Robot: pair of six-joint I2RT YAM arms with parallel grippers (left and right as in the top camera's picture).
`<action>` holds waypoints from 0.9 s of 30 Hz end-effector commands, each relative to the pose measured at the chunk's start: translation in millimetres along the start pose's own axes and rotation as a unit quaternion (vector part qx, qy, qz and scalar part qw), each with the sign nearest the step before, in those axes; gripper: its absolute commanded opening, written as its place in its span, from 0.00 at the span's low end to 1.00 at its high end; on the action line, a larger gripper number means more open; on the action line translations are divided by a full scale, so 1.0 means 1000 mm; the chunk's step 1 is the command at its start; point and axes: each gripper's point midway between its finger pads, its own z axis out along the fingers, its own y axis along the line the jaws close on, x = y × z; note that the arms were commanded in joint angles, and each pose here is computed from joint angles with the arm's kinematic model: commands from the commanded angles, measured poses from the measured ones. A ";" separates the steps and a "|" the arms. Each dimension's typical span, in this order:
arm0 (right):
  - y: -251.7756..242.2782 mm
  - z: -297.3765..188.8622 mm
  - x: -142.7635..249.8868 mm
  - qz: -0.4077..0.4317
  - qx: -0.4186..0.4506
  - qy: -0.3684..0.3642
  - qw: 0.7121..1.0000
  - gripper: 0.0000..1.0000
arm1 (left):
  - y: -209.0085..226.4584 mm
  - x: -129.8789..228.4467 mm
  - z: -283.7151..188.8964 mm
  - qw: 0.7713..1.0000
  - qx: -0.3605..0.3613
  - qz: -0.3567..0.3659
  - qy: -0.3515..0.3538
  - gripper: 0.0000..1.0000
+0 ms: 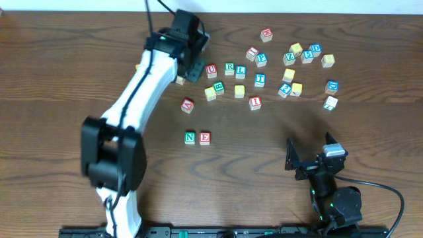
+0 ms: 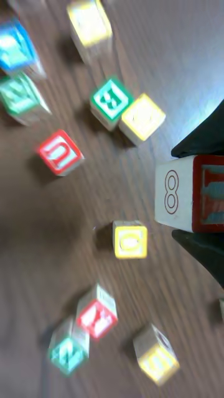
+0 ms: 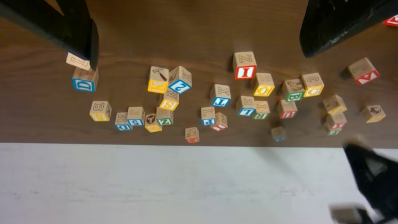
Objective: Spell out NEURIPS
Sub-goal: 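Lift the red U block and carry it toward the E block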
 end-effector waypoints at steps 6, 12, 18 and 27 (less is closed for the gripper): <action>-0.002 0.000 0.001 -0.003 0.003 0.001 1.000 0.99 | -0.012 0.018 -0.063 0.987 0.007 -0.158 0.010 0.20; -0.002 0.000 0.001 -0.003 0.003 0.001 1.000 0.99 | -0.058 0.056 -0.069 0.984 0.020 -0.152 0.092 0.13; -0.002 0.000 0.001 -0.003 0.003 0.001 1.000 0.99 | -0.112 0.071 -0.066 0.990 0.032 -0.084 0.110 0.13; -0.002 0.000 0.001 -0.002 0.003 0.001 1.000 0.99 | -0.160 0.106 -0.029 0.989 0.019 -0.081 0.121 0.13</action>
